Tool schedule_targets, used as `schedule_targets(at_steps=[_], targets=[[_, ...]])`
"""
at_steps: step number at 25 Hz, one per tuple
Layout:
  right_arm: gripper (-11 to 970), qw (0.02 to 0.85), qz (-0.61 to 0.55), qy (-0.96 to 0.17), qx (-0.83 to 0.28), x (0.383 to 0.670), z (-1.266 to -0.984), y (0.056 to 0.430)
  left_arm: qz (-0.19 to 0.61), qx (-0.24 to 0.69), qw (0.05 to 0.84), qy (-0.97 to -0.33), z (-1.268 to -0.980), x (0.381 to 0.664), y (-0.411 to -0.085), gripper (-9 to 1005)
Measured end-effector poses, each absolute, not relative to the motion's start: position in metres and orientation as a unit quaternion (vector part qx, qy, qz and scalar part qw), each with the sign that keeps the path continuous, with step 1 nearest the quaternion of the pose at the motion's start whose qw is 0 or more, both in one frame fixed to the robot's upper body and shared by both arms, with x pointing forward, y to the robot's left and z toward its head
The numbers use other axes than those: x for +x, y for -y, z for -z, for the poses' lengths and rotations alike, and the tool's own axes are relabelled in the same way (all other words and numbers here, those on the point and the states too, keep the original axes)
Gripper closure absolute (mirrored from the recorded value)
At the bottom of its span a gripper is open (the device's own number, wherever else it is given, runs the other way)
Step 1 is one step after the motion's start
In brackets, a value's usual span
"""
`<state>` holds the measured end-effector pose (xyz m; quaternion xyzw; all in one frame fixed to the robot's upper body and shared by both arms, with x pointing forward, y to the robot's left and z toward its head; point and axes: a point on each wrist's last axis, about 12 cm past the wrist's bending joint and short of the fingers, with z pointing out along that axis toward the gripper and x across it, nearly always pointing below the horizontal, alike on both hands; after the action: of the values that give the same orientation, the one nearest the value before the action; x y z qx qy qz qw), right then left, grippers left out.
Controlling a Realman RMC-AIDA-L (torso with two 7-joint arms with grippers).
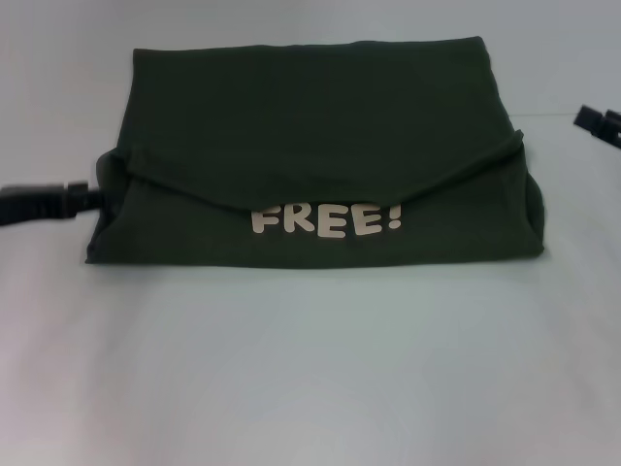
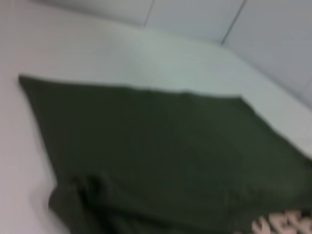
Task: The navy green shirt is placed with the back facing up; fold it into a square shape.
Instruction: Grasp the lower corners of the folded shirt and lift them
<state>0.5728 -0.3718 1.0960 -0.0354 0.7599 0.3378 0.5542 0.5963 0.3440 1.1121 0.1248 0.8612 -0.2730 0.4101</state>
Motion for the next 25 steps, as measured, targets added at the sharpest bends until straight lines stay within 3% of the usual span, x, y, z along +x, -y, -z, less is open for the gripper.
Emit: schedule_targets(at_steps=[6,21,25], targets=[[213,0.526,-0.339,-0.776,-0.076,0.56,-1.094,0.38,0.243,0.145,0.378,-0.882,-1.102,0.59,-0.348,375],[21,0.503,-0.304,-0.802,-0.101,0.567,-1.097,0.383,0.187,0.146,0.364,-0.901,-1.081,0.602,-0.335,375],[27,0.502,-0.304,-0.803,-0.102,0.567,-1.097,0.383,0.175,0.145,0.362,-0.904,-1.079,0.604,-0.335,376]])
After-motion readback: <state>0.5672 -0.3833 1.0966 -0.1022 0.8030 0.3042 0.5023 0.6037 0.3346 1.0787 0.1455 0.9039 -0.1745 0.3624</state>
